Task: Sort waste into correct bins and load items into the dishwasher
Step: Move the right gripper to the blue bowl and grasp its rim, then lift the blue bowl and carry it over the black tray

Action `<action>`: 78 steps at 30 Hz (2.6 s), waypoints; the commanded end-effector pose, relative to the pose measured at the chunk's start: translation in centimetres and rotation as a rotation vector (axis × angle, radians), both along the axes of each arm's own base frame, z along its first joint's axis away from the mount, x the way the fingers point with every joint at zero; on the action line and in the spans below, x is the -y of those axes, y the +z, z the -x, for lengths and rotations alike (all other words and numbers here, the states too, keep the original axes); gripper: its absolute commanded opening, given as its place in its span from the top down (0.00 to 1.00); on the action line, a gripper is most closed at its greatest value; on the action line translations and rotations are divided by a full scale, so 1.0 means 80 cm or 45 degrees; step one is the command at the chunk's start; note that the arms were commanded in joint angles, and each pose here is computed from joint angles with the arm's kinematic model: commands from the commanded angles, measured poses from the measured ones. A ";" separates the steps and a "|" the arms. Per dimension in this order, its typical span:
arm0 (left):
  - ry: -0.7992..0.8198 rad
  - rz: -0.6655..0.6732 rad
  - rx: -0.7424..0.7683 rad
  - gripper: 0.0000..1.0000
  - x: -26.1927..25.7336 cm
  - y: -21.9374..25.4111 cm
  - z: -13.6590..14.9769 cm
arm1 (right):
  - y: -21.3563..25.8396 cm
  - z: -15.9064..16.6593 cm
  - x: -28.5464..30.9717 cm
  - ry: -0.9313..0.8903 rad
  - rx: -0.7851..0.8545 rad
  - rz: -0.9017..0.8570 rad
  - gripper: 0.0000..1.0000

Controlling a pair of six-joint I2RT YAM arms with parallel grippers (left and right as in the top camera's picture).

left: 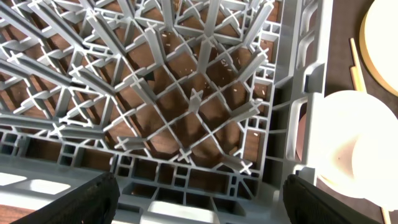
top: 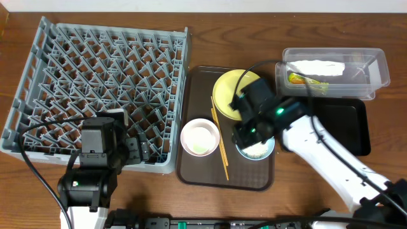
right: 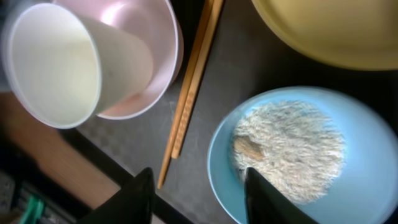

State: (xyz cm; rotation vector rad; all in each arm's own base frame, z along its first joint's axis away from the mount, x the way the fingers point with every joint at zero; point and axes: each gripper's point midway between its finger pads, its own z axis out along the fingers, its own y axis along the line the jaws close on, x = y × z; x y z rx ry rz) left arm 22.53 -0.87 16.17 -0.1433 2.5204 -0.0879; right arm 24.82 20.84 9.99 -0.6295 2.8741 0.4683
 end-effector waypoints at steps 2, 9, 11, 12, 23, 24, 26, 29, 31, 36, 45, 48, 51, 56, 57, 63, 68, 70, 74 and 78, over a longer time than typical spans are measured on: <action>0.011 0.006 0.028 0.13 -0.001 0.011 -0.003 | -0.036 0.014 0.002 -0.073 0.030 0.119 0.63; 0.011 0.006 0.028 0.13 -0.001 0.010 -0.003 | -0.062 0.023 0.004 -0.126 0.077 0.182 0.69; 0.011 0.006 0.027 0.13 -0.001 0.010 -0.003 | -0.066 0.026 0.000 -0.110 0.086 0.176 0.69; 0.011 0.006 0.027 0.13 -0.001 0.010 -0.003 | -0.068 0.027 0.000 -0.107 0.091 0.176 0.69; 0.011 0.006 0.011 0.12 -0.001 0.008 0.001 | -0.087 0.024 0.006 -0.099 0.145 0.247 0.75; 0.011 0.006 0.009 0.13 -0.001 0.008 0.001 | -0.091 0.024 0.006 -0.098 0.139 0.255 0.75; 0.011 0.006 0.008 0.13 -0.001 0.008 0.001 | -0.098 0.025 0.006 -0.096 0.126 0.266 0.76; 0.011 0.006 0.009 0.13 -0.001 0.008 0.001 | -0.104 0.024 0.005 -0.095 0.117 0.275 0.81; 0.011 0.006 0.009 0.13 -0.001 0.008 0.001 | -0.104 0.024 0.005 -0.095 0.117 0.275 0.87; 0.011 0.006 0.009 0.12 -0.001 0.008 0.001 | -0.100 0.022 0.004 -0.095 0.120 0.273 0.99; 0.011 0.006 0.009 0.13 -0.001 0.008 0.001 | -0.040 -0.015 -0.006 -0.165 0.209 0.187 0.99; 0.011 0.005 0.009 0.13 -0.001 0.008 0.001 | -0.003 -0.037 0.002 -0.237 0.274 0.119 0.99; 0.011 0.006 0.009 0.13 -0.001 0.008 0.001 | 0.027 -0.053 0.017 -0.314 0.305 0.025 0.99; 0.011 0.006 0.009 0.13 -0.001 0.008 0.001 | 0.058 -0.071 0.055 -0.457 0.274 -0.144 0.99; 0.011 0.006 0.009 0.13 -0.001 0.008 0.001 | 0.061 -0.074 0.063 -0.484 0.262 -0.167 0.99; 0.011 0.006 0.009 0.13 -0.001 0.008 0.001 | 0.057 -0.086 0.110 -0.586 0.146 -0.332 0.99; 0.011 0.006 0.009 0.13 -0.001 0.008 0.001 | 0.047 -0.090 0.135 -0.620 0.068 -0.456 0.99; 0.011 0.006 0.009 0.12 -0.001 0.008 0.001 | 0.045 -0.092 0.142 -0.622 0.044 -0.510 0.99; 0.011 0.006 0.009 0.12 -0.001 0.008 0.001 | 0.040 -0.096 0.150 -0.634 -0.025 -0.647 0.99; 0.011 0.006 0.009 0.13 -0.001 0.008 0.001 | 0.034 -0.104 0.161 -0.669 -0.082 -0.768 0.99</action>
